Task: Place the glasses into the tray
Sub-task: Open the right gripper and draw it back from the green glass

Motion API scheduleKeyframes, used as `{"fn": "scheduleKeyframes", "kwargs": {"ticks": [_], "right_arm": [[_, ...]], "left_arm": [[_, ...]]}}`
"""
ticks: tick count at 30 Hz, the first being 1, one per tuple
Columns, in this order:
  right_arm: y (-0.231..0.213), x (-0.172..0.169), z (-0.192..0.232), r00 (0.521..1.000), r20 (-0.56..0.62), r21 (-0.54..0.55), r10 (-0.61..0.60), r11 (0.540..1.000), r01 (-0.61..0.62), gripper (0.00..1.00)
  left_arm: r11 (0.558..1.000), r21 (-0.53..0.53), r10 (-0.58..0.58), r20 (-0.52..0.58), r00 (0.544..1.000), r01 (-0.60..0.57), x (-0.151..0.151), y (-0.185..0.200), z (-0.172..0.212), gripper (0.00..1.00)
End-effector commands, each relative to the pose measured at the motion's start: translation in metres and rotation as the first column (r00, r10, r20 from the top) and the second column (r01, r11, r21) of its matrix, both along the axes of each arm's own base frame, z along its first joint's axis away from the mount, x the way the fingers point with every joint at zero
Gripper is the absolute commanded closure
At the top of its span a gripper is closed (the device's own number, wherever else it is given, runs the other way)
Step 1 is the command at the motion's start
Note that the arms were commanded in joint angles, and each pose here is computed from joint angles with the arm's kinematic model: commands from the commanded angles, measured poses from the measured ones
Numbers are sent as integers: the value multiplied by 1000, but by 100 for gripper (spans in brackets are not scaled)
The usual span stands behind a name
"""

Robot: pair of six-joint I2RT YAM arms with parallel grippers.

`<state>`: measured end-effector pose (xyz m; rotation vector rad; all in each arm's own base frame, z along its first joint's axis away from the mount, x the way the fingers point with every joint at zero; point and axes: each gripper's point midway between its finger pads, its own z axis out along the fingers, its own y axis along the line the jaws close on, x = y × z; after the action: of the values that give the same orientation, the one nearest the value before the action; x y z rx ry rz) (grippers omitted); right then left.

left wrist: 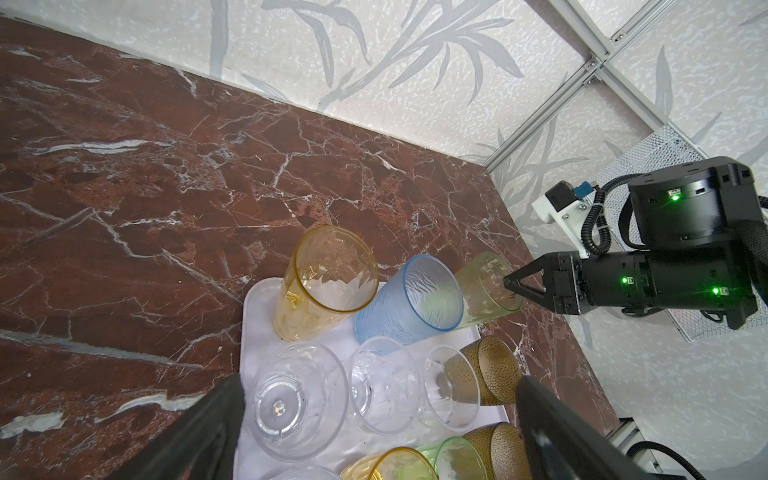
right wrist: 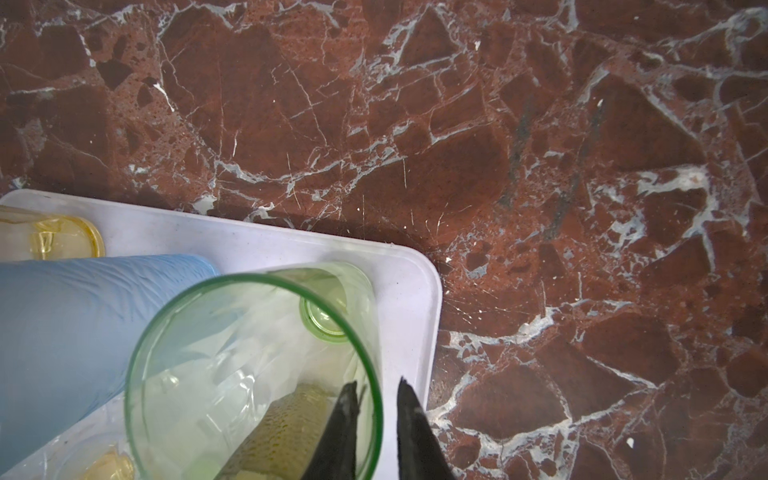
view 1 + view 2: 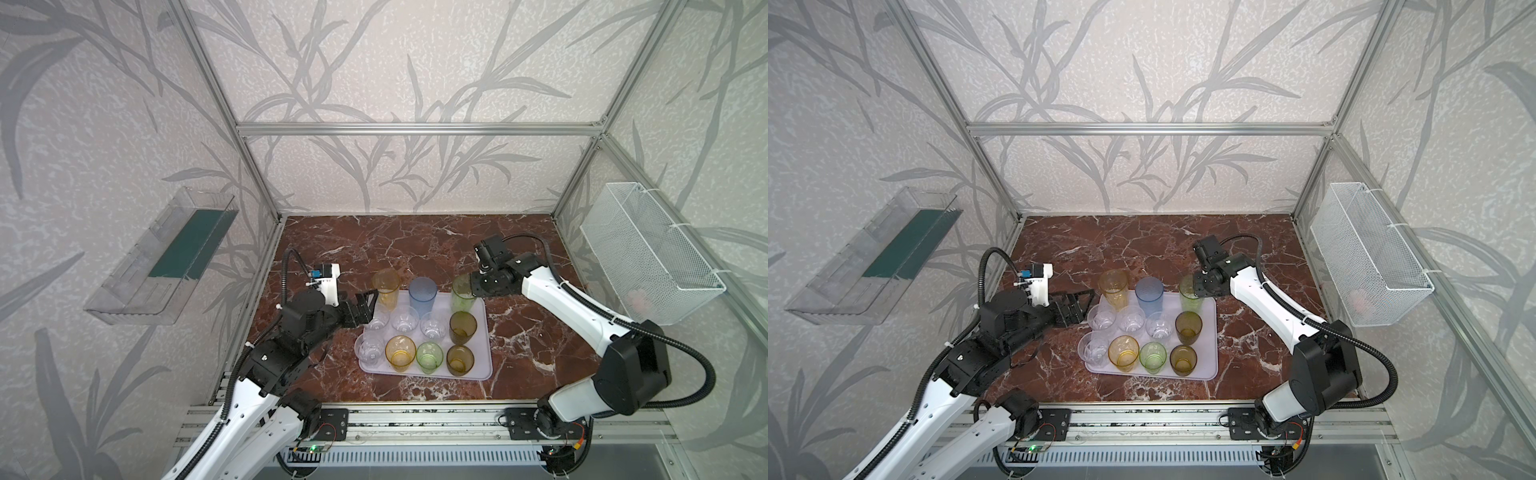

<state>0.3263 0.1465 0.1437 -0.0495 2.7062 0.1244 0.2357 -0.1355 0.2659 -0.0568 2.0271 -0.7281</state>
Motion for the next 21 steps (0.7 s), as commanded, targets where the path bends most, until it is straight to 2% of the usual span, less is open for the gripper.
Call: {"fn": "scheduleKeyframes", "kwargs": {"ticks": [1,3,4,8,10,13,16,18,21], "right_arm": [[-1,-4,-4,1000,-16,-9,3,1000,-3,72],[-2,-4,-3,1000,-12,-12,-1,1000,1,56],[-3,-4,-2,1000,-10,-13,-2,1000,2,52],[-3,-4,0,1000,-2,-14,-4,1000,4,48],[-4,-4,1,1000,-4,-16,-5,1000,5,40],[-3,-4,4,1000,4,-9,-3,1000,3,25],[-5,-4,10,1000,24,-6,-9,1000,10,6],[-6,-3,15,999,44,-5,-17,1000,17,0],[-10,-2,23,997,77,-8,-26,1000,26,1]], "left_arm": [[1000,9,18,-4,1000,-18,0,4,-3,1],[1000,9,15,-4,1000,-15,0,3,-3,1],[1000,10,15,-5,1000,-15,0,3,-4,1],[1000,9,15,-9,1000,-15,1,2,-4,0],[1000,11,15,-10,1000,-15,1,2,-5,1],[1000,14,21,-10,1000,-21,2,3,-6,1],[999,26,37,-16,999,-36,3,6,-7,1],[998,37,56,-19,998,-55,5,9,-8,1],[994,58,99,-15,995,-98,9,16,-10,1]]}}
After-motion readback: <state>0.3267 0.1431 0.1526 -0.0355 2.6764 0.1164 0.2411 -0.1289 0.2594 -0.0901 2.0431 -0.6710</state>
